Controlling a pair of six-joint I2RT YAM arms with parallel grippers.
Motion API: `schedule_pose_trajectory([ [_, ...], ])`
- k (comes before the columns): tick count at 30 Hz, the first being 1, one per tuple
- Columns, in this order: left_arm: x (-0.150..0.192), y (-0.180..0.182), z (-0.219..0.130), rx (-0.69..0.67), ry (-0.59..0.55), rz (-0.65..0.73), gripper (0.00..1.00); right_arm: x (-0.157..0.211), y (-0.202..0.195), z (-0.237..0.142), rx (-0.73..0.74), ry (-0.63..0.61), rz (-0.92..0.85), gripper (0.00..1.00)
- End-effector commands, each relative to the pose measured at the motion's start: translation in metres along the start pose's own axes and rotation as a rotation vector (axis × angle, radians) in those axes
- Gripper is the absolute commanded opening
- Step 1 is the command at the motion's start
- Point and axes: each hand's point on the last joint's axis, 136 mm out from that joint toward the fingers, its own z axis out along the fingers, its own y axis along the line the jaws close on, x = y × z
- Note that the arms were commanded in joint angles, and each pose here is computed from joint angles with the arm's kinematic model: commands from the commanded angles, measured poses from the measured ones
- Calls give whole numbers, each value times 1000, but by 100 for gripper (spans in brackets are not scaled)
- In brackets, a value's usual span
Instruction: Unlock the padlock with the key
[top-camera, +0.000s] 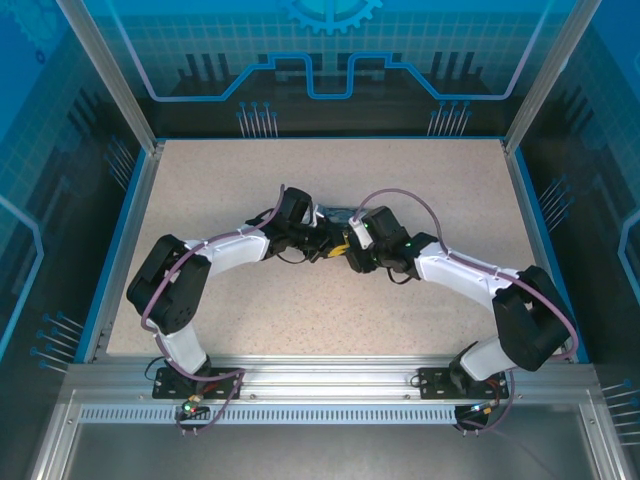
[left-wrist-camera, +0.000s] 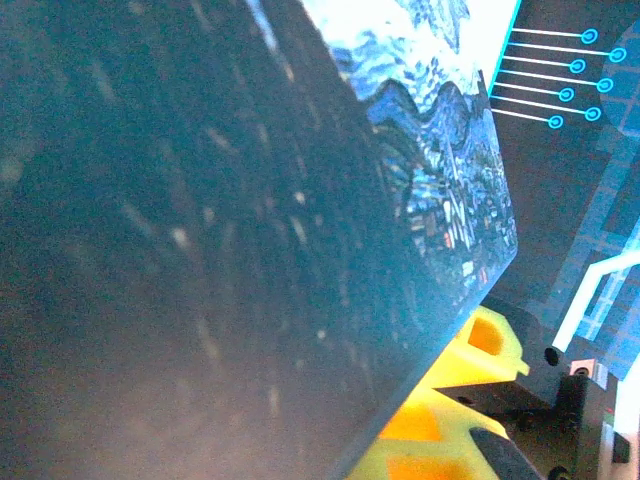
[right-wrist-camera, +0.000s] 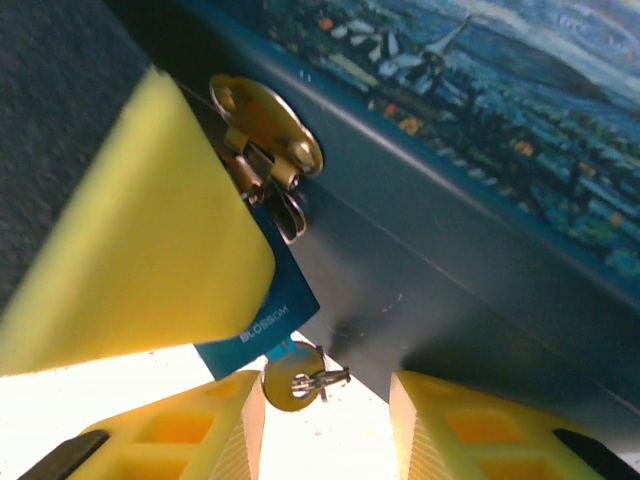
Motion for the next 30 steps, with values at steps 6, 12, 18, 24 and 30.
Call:
schedule_pose_trajectory([
  [6, -2, -16, -4, 42, 21, 33, 0, -17, 5, 5, -5, -21, 0, 35],
  [12, -1, -16, -4, 44, 23, 35, 0, -17, 5, 9, -1, -13, 4, 28],
  [18, -1, -13, -2, 44, 22, 30, 0, -20, 8, 6, -17, -19, 11, 20],
  [24, -1, -8, 1, 43, 23, 29, 0, -22, 16, -1, -75, -30, 23, 11],
  [30, -1, -4, 1, 40, 19, 35, 0, -24, 20, -7, -162, -36, 61, 9],
])
